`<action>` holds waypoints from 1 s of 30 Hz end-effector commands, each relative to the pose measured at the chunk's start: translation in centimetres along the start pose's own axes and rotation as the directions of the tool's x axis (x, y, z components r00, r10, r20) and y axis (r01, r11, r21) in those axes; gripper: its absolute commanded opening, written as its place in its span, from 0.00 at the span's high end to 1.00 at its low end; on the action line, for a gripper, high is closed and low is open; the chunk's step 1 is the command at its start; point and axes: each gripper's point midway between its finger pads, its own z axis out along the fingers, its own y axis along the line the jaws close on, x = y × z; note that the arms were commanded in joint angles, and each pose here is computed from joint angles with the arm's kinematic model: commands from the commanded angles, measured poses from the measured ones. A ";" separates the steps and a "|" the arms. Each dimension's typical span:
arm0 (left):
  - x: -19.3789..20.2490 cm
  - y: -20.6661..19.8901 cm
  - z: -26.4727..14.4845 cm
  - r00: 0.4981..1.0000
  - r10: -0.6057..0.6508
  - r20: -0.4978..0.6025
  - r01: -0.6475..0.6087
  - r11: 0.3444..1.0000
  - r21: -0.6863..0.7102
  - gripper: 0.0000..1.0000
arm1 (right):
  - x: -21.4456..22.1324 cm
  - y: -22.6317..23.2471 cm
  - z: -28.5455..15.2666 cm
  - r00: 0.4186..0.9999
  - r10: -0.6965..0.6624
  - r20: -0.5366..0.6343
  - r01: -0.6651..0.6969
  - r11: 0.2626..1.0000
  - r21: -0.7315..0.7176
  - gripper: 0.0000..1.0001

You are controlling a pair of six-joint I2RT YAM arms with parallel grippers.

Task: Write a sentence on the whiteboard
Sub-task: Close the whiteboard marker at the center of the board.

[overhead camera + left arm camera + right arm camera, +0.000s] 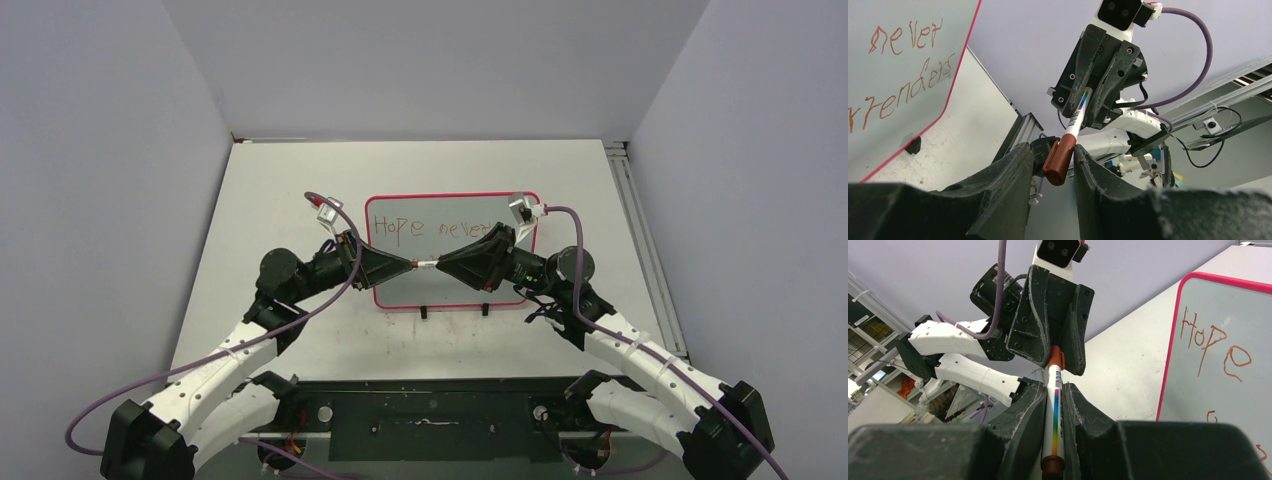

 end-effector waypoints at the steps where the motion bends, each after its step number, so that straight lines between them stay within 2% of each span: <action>1: -1.1 -2.5 0.0 0.997 0.060 0.040 -0.063 0.995 0.074 0.66 | -1.3 1.8 0.5 0.999 -0.046 0.026 0.048 0.996 -0.074 0.95; 7: -1.2 -2.7 0.0 0.997 0.065 0.048 -0.068 0.995 0.079 0.66 | -1.0 1.7 0.5 0.999 -0.043 0.018 0.044 0.996 -0.072 0.95; 11: -1.1 -2.7 0.0 0.997 0.066 0.045 -0.069 0.994 0.081 0.74 | -1.2 1.5 0.5 0.998 -0.047 0.030 0.049 0.997 -0.059 0.95; 15: -1.0 -2.8 0.0 0.997 0.064 0.040 -0.068 0.994 0.083 0.75 | -1.3 1.3 0.5 0.998 -0.050 0.037 0.052 0.997 -0.048 0.95; 19: -1.0 -2.9 -0.1 0.997 0.066 0.040 -0.069 0.994 0.085 0.82 | -1.2 1.1 0.5 0.998 -0.046 0.035 0.047 0.998 -0.040 0.95; 24: -1.0 -3.0 -0.1 0.997 0.068 0.040 -0.072 0.993 0.089 1.00 | -1.2 0.9 0.5 0.998 -0.044 0.036 0.045 0.998 -0.033 0.95; 30: -1.0 -3.4 -0.2 0.996 0.085 0.040 -0.089 0.990 0.107 1.00 | -0.5 1.1 1.1 0.999 -0.038 0.016 0.039 0.998 -0.046 0.95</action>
